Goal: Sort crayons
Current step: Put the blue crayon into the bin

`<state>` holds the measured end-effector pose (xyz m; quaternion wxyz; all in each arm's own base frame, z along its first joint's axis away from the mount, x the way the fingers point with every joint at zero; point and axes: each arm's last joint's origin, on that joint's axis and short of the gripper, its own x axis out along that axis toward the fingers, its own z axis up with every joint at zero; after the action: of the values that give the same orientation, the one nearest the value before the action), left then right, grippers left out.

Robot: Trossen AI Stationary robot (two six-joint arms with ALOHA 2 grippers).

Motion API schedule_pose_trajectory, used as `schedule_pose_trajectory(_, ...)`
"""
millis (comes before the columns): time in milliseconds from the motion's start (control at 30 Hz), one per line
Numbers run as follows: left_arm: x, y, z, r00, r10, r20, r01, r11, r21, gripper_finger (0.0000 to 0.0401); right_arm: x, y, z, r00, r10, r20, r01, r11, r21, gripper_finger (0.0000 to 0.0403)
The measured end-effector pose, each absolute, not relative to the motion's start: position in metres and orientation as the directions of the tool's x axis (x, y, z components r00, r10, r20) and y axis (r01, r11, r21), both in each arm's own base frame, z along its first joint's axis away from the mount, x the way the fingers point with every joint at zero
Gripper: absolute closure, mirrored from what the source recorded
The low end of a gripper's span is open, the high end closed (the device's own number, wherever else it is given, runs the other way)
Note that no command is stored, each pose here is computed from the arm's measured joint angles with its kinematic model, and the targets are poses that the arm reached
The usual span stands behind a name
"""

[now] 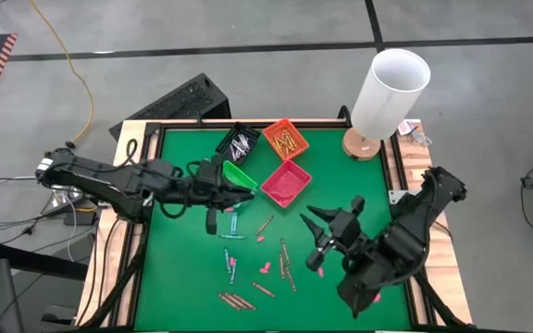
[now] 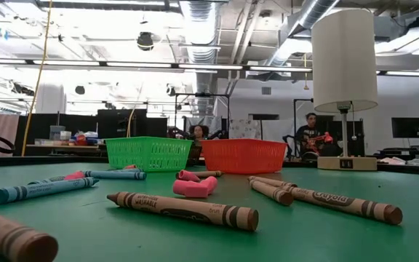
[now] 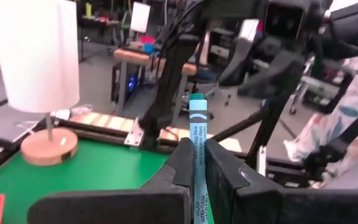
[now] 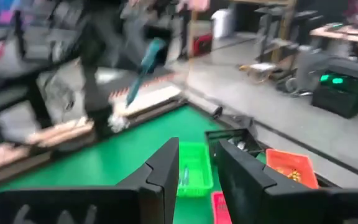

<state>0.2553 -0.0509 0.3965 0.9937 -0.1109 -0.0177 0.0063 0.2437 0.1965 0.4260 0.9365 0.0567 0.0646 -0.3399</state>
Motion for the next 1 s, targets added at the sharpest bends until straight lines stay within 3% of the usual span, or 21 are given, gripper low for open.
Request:
schedule_pose_trajectory(167,0.252,-0.051,0.409,0.989,0.007,0.146,0.029,0.97,-0.243,0.0397,0.271,0.18,0.449,0.855,-0.437,-0.279,0.457,0.89,0.009,0.0278)
schedule_pose_trajectory(333,0.249,-0.05,0.419,0.969,0.011,0.247,0.044,0.976,-0.214,0.0397,0.306,0.156,0.472,0.964,-0.161,-0.21,0.163,0.987,-0.008,0.0281)
schedule_pose_trajectory(533,0.246,-0.052,0.429,0.937,0.01,0.35,0.058,0.981,-0.184,0.0397,0.319,0.129,0.472,0.949,-0.228,-0.216,0.235,0.972,0.006,0.0269)
schedule_pose_trajectory(733,0.242,-0.054,0.435,0.916,0.026,0.4,0.03,0.991,-0.132,0.0397,0.33,0.107,0.471,0.935,-0.29,-0.205,0.306,0.95,0.055,0.0218)
schedule_pose_trajectory(1000,0.228,-0.049,0.444,0.901,0.077,0.427,-0.03,0.993,-0.116,0.0397,0.338,0.092,0.479,0.969,-0.195,-0.15,0.208,0.975,0.078,0.0144)
